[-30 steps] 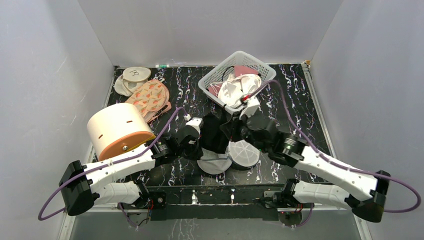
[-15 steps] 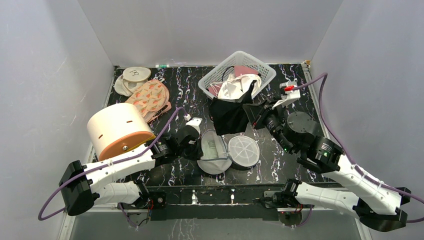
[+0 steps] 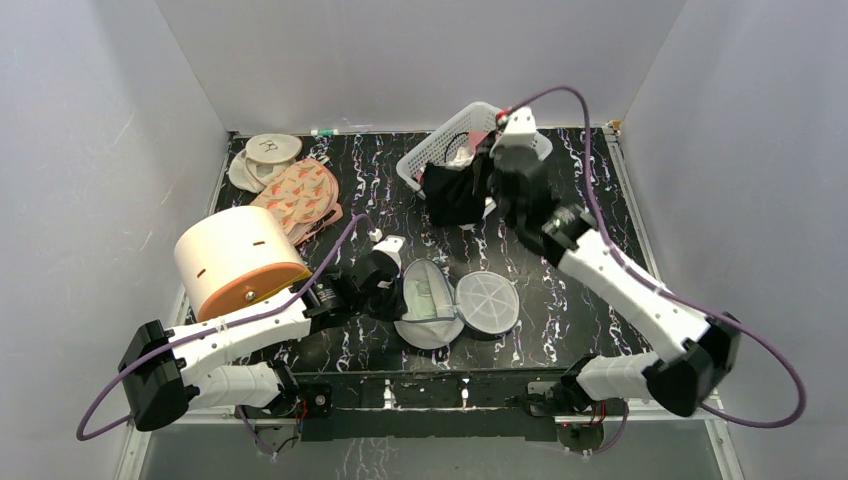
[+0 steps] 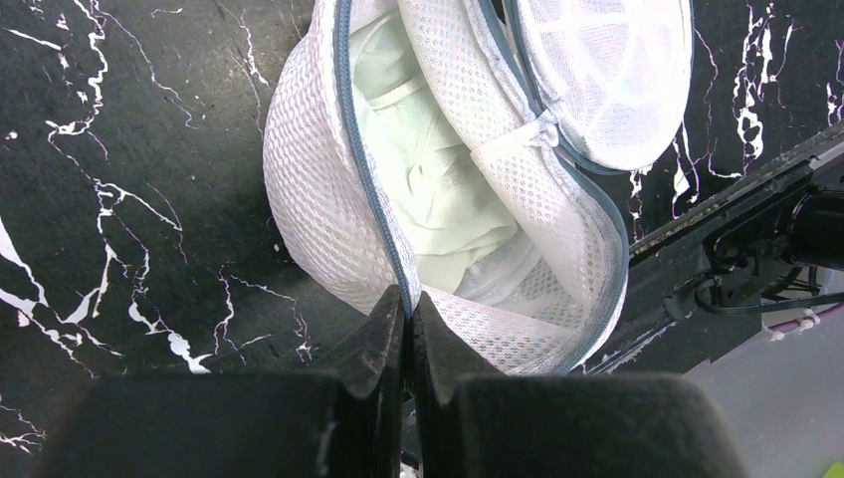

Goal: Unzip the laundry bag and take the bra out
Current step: Place the bra in the bin, then adjust the laundry bag at the center of the board.

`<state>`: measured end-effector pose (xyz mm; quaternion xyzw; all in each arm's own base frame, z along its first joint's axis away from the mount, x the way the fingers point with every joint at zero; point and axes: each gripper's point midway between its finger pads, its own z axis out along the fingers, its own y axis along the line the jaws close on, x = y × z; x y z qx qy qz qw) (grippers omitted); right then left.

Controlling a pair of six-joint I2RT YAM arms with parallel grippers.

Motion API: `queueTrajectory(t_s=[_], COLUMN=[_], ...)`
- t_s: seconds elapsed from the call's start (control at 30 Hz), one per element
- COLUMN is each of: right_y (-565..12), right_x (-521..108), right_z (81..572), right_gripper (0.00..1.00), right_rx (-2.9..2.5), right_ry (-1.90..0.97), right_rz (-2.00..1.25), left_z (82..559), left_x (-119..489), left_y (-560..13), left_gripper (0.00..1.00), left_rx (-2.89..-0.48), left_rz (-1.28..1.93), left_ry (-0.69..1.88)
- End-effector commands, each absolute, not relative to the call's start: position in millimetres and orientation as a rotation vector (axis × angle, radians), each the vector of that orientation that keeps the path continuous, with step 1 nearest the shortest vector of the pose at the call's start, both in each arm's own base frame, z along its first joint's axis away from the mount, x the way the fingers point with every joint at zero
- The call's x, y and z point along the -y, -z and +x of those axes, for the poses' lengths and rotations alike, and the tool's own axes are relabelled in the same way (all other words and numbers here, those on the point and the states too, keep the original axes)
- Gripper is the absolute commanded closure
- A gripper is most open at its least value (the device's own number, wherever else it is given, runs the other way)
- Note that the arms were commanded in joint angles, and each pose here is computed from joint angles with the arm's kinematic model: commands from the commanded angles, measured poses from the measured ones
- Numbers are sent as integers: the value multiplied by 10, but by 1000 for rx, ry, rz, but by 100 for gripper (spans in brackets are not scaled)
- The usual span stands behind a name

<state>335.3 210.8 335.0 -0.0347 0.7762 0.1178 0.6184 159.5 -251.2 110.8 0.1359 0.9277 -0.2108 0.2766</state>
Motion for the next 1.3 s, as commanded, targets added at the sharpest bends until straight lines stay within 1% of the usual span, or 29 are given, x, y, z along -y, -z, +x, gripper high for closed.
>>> queueTrajectory(t_s=[0.0,0.1,0.13,0.2,0.3,0.4,0.43,0.5,0.57,0.73,0.83,1.0,1.1,1.27], right_y=[-3976,-3977,-3914,-3716,-3268,-2785,-2627,-2486,-2585,-2501,-2311,-2158,-2032,-1870], right_x=[-1945,-1975,-1978,-1934,-1896,-1754,-1700,-1648,-1650,-1743,-1858,-2233,-2496,-2923], right_z=[4012,4359,4478,4709,4968,5098,5103,5009,4825,4229,3769,3058,2658,2065], right_gripper=[100,100,97,86,67,57,55,50,45,34,32,32,37,49], right_rx=[-1651,-1647,-1654,-1687,-1785,-1927,-1975,-2021,-2003,-2024,-2060,-2084,-2115,-2153], right_ry=[-399,-479,-509,-515,-436,-344,-303,-275,-321,-486,-630,-866,-950,-1099], right_rz=[8,12,18,48,69,110,127,126,100,17,-32,-168,-245,-322], left_z=[1605,1619,1623,1637,1643,1633,1632,1621,1622,1626,1624,1609,1603,1590], left_x=[2565,2579,2587,2600,2622,2635,2636,2618,2607,2588,2569,2566,2579,2577], left_y=[-1207,-1238,-1252,-1272,-1279,-1272,-1278,-1268,-1266,-1231,-1195,-1140,-1117,-1082], left_gripper=[100,100,100,100,100,100,100,100,100,100,100,100,100,100], left_rx=[-2476,-2466,-2463,-2458,-2455,-2458,-2457,-2458,-2454,-2460,-2467,-2473,-2478,-2492], left_rz=[357,355,357,362,368,377,377,377,374,385,389,386,388,392], left_ry=[604,611,613,614,618,626,629,627,626,604,590,595,599,594])
